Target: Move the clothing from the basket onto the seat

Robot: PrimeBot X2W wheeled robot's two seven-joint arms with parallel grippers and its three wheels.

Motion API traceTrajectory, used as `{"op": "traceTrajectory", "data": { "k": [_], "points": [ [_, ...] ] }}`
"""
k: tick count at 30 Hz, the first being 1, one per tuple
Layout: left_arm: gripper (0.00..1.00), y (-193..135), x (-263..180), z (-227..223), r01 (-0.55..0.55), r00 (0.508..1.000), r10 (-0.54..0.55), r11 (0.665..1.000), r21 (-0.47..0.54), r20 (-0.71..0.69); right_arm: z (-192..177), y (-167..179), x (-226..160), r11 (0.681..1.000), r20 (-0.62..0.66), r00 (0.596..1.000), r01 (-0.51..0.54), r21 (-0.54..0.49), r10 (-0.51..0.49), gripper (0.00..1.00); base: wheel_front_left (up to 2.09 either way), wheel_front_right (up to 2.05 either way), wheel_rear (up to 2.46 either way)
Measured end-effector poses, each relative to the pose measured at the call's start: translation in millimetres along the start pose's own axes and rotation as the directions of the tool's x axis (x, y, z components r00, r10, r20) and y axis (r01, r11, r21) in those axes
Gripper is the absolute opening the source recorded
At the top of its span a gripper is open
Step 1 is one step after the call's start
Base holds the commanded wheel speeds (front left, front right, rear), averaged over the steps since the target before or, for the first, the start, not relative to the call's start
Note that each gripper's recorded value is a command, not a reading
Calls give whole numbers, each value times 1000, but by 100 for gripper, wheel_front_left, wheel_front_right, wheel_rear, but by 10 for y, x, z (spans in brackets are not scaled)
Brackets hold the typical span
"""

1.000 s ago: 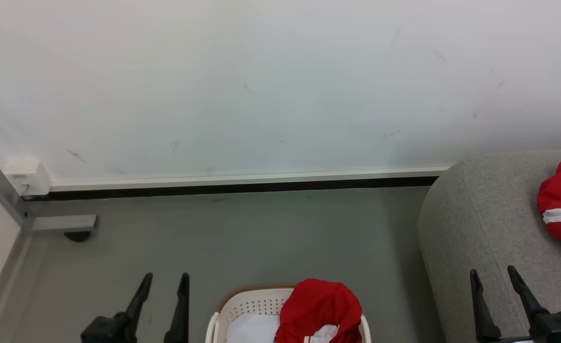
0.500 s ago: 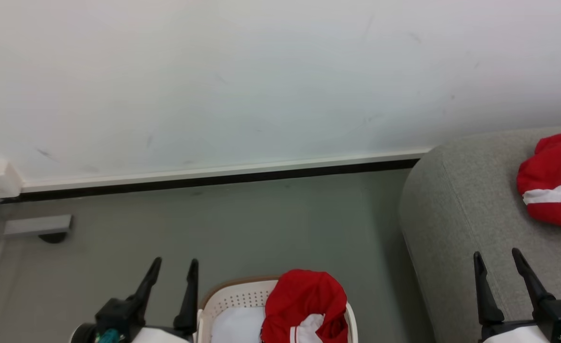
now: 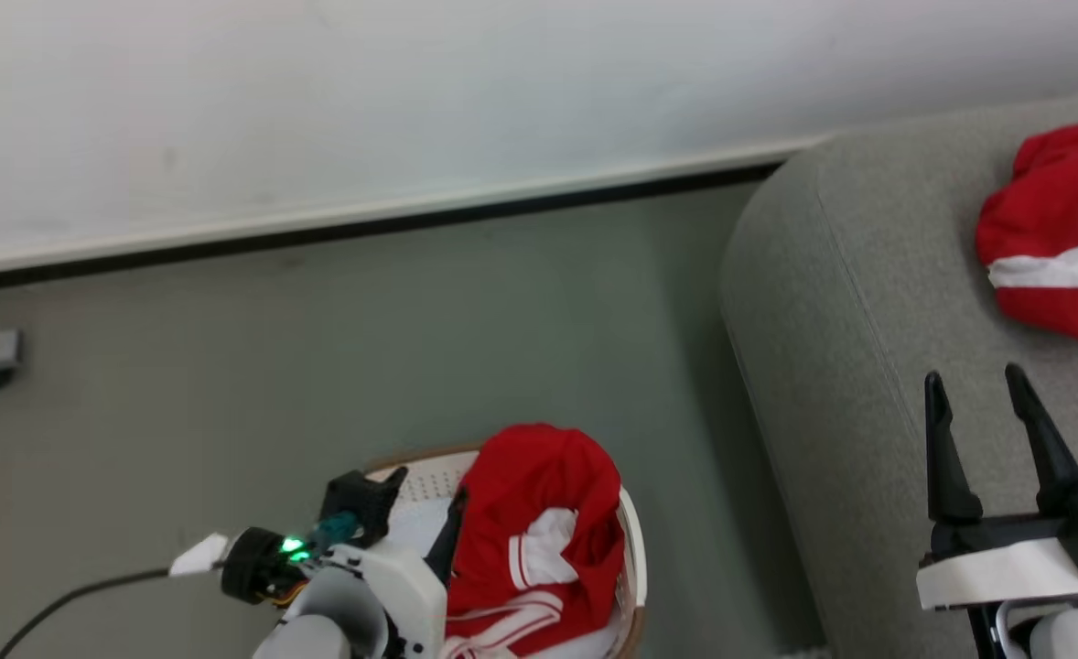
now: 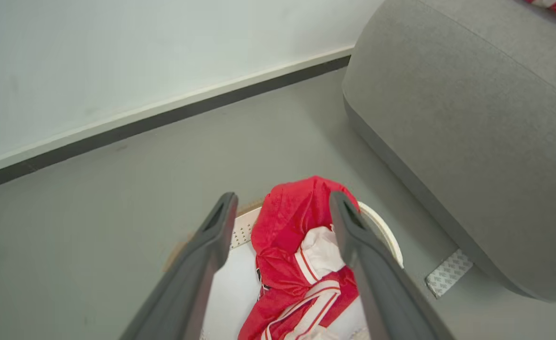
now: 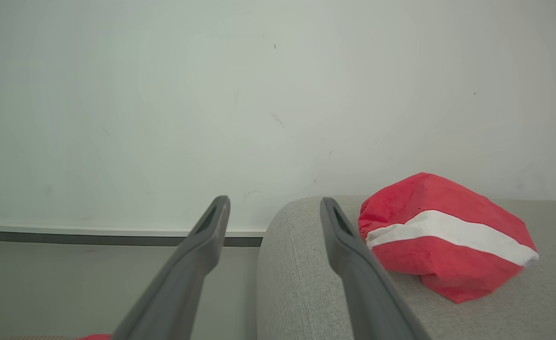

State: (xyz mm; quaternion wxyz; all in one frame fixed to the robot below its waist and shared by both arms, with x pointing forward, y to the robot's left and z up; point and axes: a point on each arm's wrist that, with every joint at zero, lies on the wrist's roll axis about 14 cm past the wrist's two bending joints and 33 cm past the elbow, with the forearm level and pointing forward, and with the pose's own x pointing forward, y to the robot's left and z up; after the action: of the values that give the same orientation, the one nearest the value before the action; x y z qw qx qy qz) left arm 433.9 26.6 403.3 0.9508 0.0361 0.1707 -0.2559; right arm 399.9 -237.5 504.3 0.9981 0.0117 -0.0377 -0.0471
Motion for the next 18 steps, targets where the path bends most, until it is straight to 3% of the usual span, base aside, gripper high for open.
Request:
{"op": "traceTrajectory", "data": {
  "k": [6,12,18],
  "points": [
    [100,-268,345,-537,121,972,-119,993,-4,-205,-53,-36,204,1000,1,1000,5,-24,-5,100,0,0,0],
    [100,-311,712,-894,153,939,-159,987,-44,-306,-94,89,513,998,25,999,-38,-51,39,100,0,0,0],
    [100,-260,1039,-1305,152,898,-172,985,-81,-405,-392,274,759,990,-12,995,-103,-99,102,100,0,0,0]
  ]
}}
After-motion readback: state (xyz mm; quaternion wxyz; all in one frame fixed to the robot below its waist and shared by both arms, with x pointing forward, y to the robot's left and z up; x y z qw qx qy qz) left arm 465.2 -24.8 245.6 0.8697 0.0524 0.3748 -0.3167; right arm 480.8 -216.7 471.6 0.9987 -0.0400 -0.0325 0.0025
